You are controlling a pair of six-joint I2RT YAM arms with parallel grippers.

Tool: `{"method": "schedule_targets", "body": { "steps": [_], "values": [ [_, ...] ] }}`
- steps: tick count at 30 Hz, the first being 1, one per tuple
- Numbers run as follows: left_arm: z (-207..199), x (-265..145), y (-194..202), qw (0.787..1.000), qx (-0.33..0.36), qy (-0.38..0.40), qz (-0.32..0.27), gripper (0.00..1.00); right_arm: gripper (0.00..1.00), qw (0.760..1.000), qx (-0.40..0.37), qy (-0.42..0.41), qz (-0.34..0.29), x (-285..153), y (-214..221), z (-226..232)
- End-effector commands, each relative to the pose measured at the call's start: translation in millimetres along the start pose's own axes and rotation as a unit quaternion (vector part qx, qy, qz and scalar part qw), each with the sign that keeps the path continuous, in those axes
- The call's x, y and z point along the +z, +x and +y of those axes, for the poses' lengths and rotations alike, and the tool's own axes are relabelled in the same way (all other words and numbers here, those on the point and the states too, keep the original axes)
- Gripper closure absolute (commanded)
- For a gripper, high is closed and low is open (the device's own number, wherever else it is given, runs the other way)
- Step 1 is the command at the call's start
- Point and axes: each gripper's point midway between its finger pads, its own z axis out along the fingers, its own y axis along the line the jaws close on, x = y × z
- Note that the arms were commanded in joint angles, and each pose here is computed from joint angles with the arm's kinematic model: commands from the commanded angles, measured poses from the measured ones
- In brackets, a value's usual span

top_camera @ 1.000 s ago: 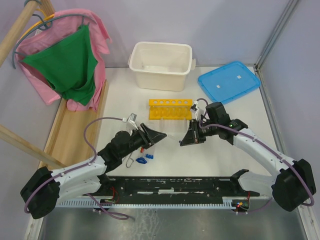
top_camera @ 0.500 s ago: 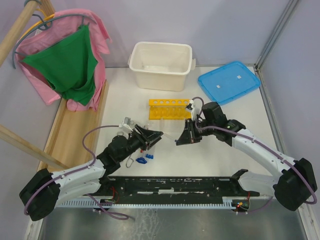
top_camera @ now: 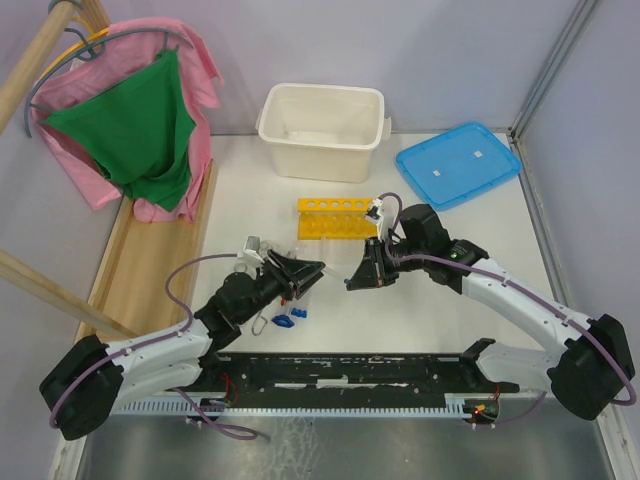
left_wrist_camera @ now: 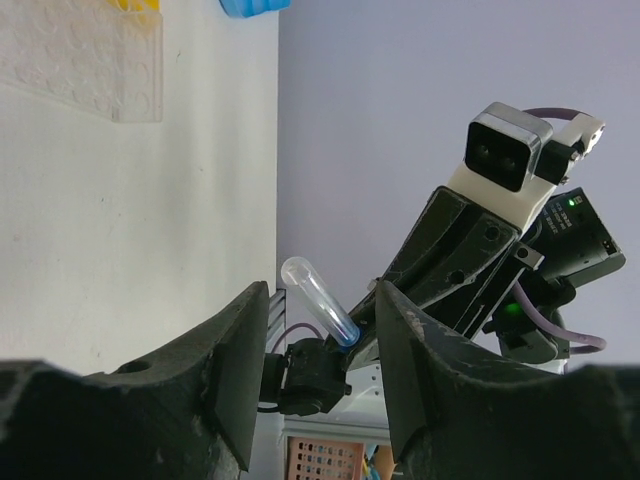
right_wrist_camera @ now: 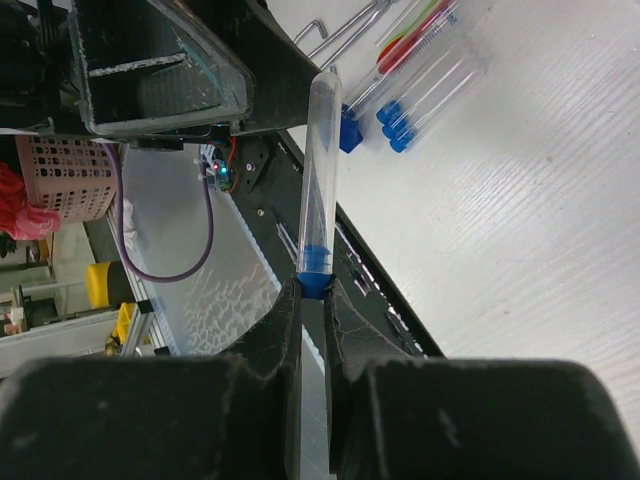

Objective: Organize the chemistry lab equipment
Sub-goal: Insert the test tube into the slot of the test tube rack.

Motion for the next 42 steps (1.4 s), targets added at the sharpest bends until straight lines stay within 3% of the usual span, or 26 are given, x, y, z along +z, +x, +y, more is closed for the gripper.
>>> {"method": "schedule_targets", "body": {
  "steps": [1,18,24,33,37,39,42],
  "values": [
    [-14.1,-1.0,-6.5,0.999,-0.034,0.033,-0.015,0.48,0.92,0.999,-0.038,-0.016,-0.035,-2.1,-23.0,16.9],
    [-19.8,0.8,-7.8,0.998,-0.039,0.043,-0.017,0.57,0.92,0.998,-0.053,-0.026,-0.032,2.8,-20.5,26.6],
    [-18.4,0.3,-7.6,0.998,-0.047,0.046,-0.018,0.67,0.92,0.998,-0.056,-0.028,-0.031,3.8,-18.9,28.6],
    [-12.4,-8.9,-13.4,0.996,-0.072,0.049,-0.034,0.96,0.91,0.998,-0.059,-0.018,-0.031,5.0,-18.5,25.9],
    [-7.3,-11.5,-15.2,0.996,-0.073,0.041,-0.04,0.97,0.9,0.997,-0.062,-0.013,-0.033,4.0,-19.6,25.6],
    [-5.0,-12.2,-16.0,0.996,-0.074,0.037,-0.042,0.97,0.88,0.997,-0.064,-0.011,-0.034,3.4,-20.1,25.7],
    [-1.1,-13.3,-17.6,0.995,-0.079,0.03,-0.047,0.97,0.7,0.997,-0.068,0.004,-0.041,0.1,-22.5,23.1]
  ]
}}
